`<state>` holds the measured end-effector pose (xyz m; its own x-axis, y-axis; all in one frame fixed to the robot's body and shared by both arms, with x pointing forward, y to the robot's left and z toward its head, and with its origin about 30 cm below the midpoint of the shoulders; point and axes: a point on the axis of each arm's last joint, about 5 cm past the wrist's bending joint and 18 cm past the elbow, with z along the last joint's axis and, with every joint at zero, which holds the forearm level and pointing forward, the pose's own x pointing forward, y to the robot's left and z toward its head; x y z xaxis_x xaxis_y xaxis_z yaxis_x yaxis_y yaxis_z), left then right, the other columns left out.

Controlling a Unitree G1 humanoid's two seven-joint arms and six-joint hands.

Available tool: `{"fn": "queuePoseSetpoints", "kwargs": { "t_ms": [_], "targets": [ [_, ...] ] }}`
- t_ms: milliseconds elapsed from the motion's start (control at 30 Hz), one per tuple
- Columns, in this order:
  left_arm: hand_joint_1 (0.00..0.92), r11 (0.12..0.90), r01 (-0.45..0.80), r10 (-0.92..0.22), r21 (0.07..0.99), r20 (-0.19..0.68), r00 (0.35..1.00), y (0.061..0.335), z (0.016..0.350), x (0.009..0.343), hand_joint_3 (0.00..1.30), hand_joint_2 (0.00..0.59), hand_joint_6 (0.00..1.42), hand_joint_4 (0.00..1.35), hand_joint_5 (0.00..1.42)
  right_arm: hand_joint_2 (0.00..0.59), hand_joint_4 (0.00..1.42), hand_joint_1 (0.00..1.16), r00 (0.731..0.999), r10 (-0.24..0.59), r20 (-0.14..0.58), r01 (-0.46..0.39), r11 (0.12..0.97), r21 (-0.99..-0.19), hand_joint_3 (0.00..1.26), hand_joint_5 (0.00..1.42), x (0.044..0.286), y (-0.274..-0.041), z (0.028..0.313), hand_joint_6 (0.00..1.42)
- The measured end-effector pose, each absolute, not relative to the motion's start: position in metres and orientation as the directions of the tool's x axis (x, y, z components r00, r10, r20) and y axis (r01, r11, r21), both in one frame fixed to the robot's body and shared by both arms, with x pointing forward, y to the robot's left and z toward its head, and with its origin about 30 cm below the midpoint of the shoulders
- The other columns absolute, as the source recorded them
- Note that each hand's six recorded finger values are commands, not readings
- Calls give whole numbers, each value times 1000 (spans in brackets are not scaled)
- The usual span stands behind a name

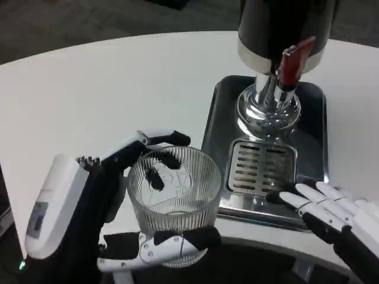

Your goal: Grasp the cup under the faucet to collect the drink, then remove the cup.

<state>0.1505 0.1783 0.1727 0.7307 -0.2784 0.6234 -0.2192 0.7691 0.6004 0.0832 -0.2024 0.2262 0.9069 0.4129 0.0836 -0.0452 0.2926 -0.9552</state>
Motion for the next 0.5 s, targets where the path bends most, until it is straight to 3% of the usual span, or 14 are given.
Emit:
{"fn": "queuePoseSetpoints", "kwargs": {
  "t_ms": [500],
  "targets": [
    [553,728,-240,-297,643,611,734,158,175,209,896,44,1424,1000,1183,431,76,528,940,332,84,-24,308,-951,152,41,69,-219,231,62]
  ]
}}
